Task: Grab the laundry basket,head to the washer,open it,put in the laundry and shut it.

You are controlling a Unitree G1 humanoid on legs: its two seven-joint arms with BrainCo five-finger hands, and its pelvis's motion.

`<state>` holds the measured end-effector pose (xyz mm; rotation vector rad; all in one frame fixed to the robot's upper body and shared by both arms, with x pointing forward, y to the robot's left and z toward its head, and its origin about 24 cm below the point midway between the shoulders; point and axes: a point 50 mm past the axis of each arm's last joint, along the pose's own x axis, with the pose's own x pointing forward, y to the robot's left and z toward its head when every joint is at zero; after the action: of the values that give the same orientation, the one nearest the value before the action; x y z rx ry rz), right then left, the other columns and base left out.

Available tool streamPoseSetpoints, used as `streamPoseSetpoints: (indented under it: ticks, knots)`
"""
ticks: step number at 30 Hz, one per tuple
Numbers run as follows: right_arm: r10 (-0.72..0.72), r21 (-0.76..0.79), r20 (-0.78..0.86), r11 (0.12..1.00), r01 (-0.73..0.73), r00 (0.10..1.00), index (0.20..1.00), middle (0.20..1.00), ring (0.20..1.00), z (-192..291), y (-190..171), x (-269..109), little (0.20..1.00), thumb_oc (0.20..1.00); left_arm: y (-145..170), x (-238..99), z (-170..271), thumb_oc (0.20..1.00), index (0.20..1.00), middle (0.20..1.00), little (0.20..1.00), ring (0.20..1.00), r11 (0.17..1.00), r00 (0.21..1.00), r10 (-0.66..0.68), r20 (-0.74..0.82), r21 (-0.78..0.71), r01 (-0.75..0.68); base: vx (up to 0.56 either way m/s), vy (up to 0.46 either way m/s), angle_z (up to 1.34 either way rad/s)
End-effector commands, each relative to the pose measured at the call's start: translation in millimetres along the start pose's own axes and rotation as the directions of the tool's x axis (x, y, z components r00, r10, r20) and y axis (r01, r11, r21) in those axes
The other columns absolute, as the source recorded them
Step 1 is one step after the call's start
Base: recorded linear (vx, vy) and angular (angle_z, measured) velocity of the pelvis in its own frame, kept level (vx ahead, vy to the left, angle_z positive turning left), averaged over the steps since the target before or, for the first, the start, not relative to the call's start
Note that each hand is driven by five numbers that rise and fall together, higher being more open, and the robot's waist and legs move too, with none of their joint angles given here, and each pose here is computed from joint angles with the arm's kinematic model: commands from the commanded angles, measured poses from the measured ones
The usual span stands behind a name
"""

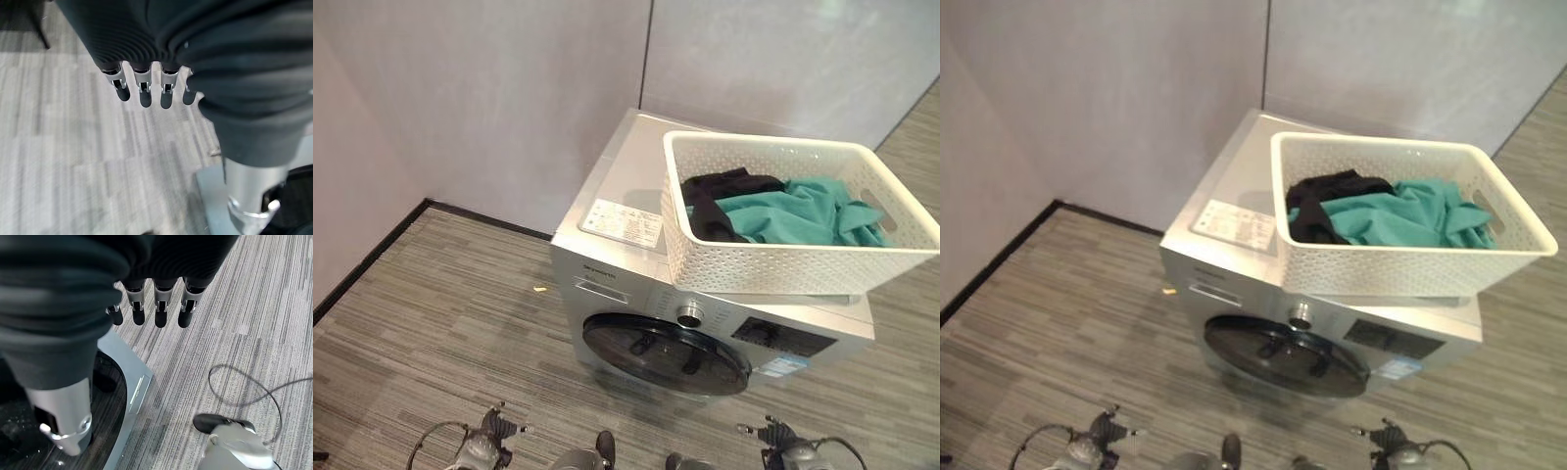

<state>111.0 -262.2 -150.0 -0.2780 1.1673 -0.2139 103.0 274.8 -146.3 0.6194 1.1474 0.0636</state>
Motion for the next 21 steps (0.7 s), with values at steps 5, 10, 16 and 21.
streamPoseSetpoints:
  ticks: [5, 10, 16, 21]
  knots:
    - [-0.079, -0.019, -0.010, 0.997, 0.079, 0.997, 1.000, 1.000, 1.000, -13, -25, -2, 1.000, 1.000, -2, 2, 10, 1.000, 1.000, 1.000, 1.000, 1.000, 1.000, 1.000, -0.004, 0.031, -0.005, 0.005, 0.00, -0.064, 0.01]
    - [-0.115, -0.048, 0.054, 0.992, 0.118, 0.992, 1.000, 1.000, 1.000, -8, -33, -4, 1.000, 1.000, -14, -1, 8, 1.000, 1.000, 1.000, 1.000, 1.000, 1.000, 0.999, -0.026, 0.033, -0.015, 0.026, -0.05, -0.072, 0.17]
    - [-0.159, -0.116, 0.107, 0.978, 0.171, 0.981, 1.000, 1.000, 1.000, -6, -43, -6, 1.000, 1.000, -17, -1, 18, 1.000, 1.000, 1.000, 1.000, 1.000, 1.000, 0.997, -0.006, 0.083, -0.011, 0.007, -0.11, -0.050, 0.01]
    - [-0.183, -0.112, 0.125, 0.974, 0.197, 0.975, 1.000, 1.000, 1.000, 0, -47, -6, 1.000, 1.000, -20, 0, 32, 1.000, 1.000, 1.000, 1.000, 1.000, 1.000, 0.992, -0.005, 0.123, -0.022, 0.008, -0.12, 0.020, -0.05]
